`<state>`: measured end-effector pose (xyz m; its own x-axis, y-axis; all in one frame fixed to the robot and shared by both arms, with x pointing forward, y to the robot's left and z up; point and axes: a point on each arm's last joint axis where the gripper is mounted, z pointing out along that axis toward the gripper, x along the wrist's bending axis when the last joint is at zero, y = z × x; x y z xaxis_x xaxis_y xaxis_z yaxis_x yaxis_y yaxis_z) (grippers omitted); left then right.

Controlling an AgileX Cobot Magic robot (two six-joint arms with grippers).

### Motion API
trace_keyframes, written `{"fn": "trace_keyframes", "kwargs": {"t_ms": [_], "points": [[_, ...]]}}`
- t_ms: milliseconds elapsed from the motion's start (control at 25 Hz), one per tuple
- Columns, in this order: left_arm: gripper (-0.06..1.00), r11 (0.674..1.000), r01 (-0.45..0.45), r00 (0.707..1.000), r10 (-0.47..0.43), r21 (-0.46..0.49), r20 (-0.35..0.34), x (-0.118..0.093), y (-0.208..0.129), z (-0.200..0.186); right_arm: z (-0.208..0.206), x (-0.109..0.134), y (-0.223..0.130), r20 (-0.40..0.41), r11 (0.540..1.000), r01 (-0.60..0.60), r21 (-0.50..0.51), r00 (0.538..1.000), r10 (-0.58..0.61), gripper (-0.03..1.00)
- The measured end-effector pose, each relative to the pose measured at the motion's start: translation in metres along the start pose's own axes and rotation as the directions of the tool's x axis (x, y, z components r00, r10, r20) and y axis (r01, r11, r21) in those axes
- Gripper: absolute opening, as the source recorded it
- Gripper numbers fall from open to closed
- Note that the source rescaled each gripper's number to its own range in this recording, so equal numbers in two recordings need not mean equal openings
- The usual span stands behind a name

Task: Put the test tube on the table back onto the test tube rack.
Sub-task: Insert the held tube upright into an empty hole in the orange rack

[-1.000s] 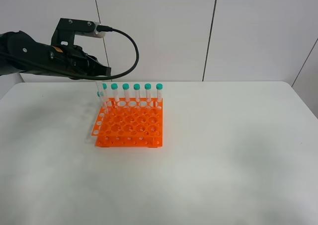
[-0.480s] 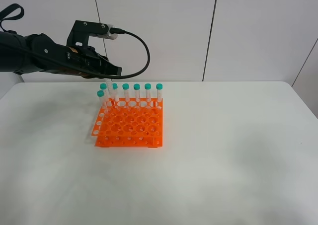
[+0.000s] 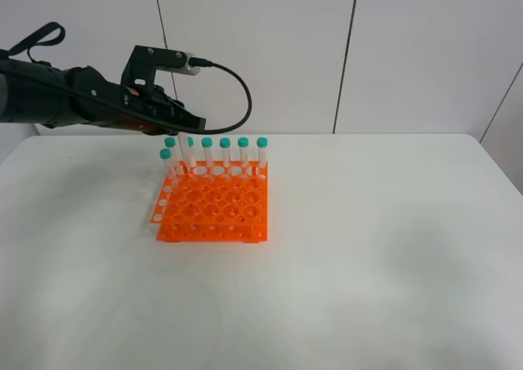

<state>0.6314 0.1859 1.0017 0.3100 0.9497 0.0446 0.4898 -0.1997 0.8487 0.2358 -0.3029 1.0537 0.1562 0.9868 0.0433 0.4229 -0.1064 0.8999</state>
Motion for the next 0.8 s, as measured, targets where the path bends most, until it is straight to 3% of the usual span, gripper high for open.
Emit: {"fn": "trace_keyframes", "kwargs": {"t_ms": [520,800], "points": [[0.0,0.997,0.061,0.996,-0.064,-0.05,-0.067,0.023,0.0,0.007,0.0,0.0,0.0,0.0,1.0,0.0,0.0,1.0,0.0,0.0],[0.0,0.996,0.079,0.994,-0.082,-0.049,-0.07,0.024,-0.001,0.008,0.0,0.0,0.0,0.0,1.0,0.0,0.0,1.0,0.0,0.0]]}}
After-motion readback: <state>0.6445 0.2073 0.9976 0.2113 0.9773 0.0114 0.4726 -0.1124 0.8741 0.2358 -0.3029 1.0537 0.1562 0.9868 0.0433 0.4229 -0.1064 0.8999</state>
